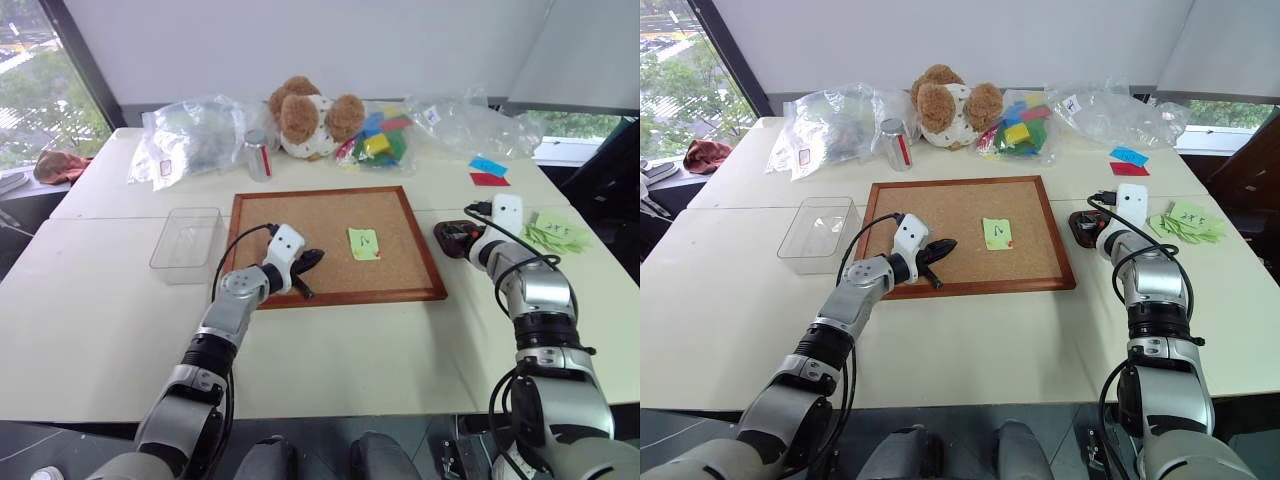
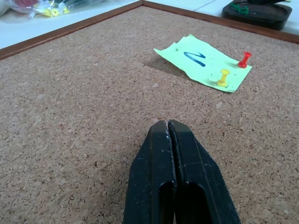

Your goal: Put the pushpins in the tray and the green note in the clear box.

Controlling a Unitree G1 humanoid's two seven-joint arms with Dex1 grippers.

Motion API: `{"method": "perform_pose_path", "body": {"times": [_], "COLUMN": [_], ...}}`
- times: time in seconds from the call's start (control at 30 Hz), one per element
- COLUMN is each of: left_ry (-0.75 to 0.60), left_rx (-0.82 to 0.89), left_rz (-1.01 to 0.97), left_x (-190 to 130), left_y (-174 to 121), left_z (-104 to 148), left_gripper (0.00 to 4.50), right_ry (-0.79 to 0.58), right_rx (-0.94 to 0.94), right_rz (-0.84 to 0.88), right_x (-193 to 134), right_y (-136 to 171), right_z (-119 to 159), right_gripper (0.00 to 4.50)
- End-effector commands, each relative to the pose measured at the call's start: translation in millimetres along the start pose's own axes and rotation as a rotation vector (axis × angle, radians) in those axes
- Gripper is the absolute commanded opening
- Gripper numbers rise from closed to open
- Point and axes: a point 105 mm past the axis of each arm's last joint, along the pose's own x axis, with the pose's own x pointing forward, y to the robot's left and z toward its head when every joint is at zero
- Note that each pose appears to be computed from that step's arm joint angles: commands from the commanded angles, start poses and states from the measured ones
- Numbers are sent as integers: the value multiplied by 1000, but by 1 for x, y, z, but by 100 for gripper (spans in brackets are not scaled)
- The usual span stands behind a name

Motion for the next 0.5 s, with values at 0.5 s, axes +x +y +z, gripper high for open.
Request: {"method": "perform_pose_path", "body": {"times": [0.5], "left_ry": [95], "left_rx": [-65], "left_rz": [-19], "left_x": [-3], "left_y": [-9], "left_z": [-32], "left_gripper": [0], "right_ry": [-94], "right_rx": [-184], "right_rz": [410], "right_x": [-58], "right_y": [111], "right_z": [23], "right_gripper": [134]}}
